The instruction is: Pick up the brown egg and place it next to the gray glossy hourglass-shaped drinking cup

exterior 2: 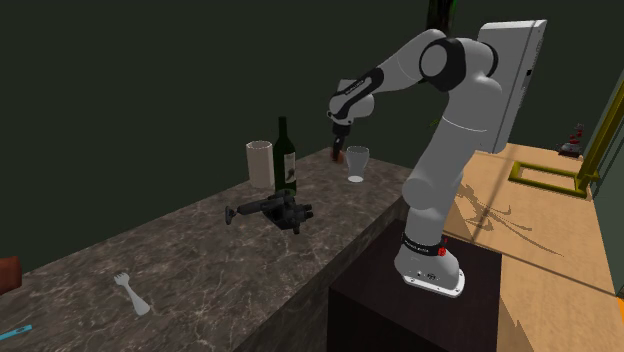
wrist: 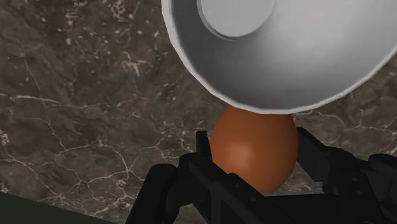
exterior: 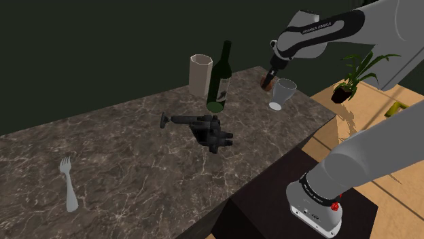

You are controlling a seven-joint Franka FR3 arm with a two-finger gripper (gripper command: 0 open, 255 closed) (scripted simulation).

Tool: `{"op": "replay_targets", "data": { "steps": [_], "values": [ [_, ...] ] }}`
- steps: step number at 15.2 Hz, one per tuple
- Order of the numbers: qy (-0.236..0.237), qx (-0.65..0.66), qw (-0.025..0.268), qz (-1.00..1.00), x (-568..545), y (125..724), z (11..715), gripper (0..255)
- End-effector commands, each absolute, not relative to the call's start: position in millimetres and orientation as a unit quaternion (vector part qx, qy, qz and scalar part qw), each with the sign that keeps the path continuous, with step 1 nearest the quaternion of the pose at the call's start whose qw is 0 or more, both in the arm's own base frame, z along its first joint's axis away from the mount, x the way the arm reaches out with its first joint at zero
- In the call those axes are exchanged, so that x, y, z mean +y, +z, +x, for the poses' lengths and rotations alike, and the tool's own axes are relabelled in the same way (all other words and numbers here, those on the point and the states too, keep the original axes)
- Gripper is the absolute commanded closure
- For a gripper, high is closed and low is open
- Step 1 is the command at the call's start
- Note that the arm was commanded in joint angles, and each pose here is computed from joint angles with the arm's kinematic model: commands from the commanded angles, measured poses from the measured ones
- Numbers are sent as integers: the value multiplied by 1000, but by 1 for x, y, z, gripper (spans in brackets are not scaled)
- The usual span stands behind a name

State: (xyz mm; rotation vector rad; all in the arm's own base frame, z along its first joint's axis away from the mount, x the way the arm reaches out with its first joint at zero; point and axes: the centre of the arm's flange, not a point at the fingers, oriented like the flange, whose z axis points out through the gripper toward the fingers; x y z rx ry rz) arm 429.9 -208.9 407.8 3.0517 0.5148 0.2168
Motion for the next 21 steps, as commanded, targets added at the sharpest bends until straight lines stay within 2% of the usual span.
{"op": "replay_targets", "data": {
  "steps": [1,12,20,21],
  "values": [
    [70,166,20,983,-209,398,429,255],
    [70,166,20,983,-209,337,429,255],
    [70,166,20,983,-209,337,429,255],
    [70,166,20,983,-209,337,429,0]
  ]
}}
